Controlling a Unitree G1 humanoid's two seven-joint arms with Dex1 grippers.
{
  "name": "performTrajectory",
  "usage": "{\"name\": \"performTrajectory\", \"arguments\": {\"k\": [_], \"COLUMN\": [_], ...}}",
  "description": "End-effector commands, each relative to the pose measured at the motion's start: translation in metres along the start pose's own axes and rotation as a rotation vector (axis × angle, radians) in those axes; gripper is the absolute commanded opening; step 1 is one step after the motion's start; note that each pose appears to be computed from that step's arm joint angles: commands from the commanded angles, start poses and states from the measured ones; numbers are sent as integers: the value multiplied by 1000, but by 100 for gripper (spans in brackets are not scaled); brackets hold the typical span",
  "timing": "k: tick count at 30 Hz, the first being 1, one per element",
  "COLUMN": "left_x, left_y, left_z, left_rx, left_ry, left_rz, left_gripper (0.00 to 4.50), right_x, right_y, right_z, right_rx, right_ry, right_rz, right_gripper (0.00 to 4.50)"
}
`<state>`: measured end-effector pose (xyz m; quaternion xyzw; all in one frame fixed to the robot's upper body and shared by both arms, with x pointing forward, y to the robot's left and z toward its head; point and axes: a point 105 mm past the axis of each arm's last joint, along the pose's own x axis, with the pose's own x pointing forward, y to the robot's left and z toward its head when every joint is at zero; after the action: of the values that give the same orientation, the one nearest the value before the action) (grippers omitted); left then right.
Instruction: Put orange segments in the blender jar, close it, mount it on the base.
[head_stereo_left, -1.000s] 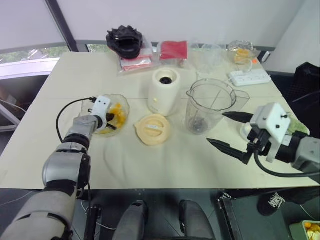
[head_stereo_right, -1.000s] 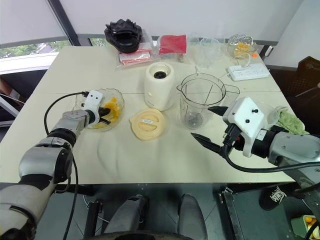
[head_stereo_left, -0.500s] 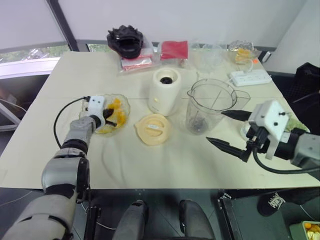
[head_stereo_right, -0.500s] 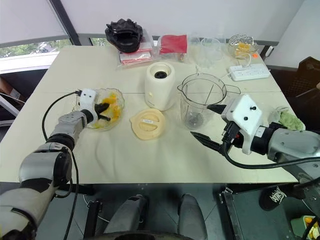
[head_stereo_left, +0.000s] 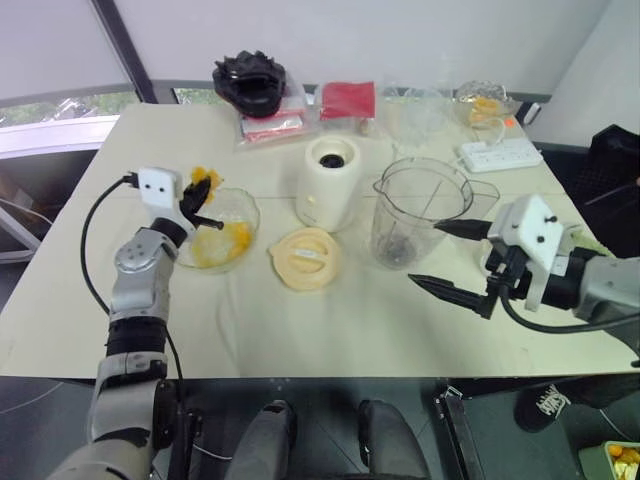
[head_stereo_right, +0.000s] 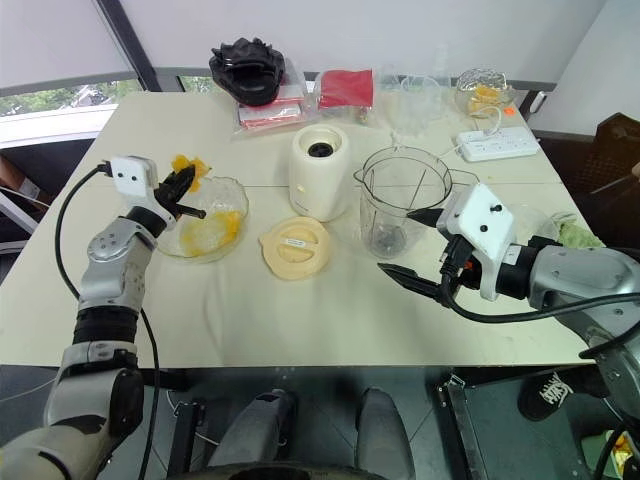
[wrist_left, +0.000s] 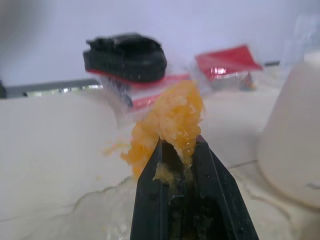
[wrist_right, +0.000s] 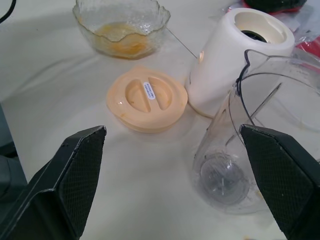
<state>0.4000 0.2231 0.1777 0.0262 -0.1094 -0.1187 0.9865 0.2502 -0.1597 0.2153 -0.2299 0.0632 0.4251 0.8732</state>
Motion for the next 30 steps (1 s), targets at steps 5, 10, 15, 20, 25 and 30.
{"name": "performTrajectory", "arguments": {"k": [5, 10, 15, 20, 25, 30], "left_x": [-12, -9, 6, 25, 47, 65], "left_y": [-19, -32, -49, -70, -108, -146], "left_z": [39, 60, 94, 131, 181, 213], "left_rx": [35, 76, 98, 118, 121, 79], "left_ry": [-116, -182, -272, -345, -433, -494], "left_rz": [-11, -41, -141, -319, -600, -816], "left_gripper": [2, 2, 2, 2, 2, 2], "right_x": [0, 1, 2, 3, 2, -2], "right_y": [-1, -1, 0, 2, 6, 12], "right_z": [8, 8, 8, 7, 5, 3], "right_rx": [-44, -42, -40, -39, -28, -23], "right_ry": [-25, -27, -30, -34, -46, -49], "right_rz": [0, 1, -1, -13, -62, -120], "right_gripper": [450, 450, 450, 450, 450, 450]}}
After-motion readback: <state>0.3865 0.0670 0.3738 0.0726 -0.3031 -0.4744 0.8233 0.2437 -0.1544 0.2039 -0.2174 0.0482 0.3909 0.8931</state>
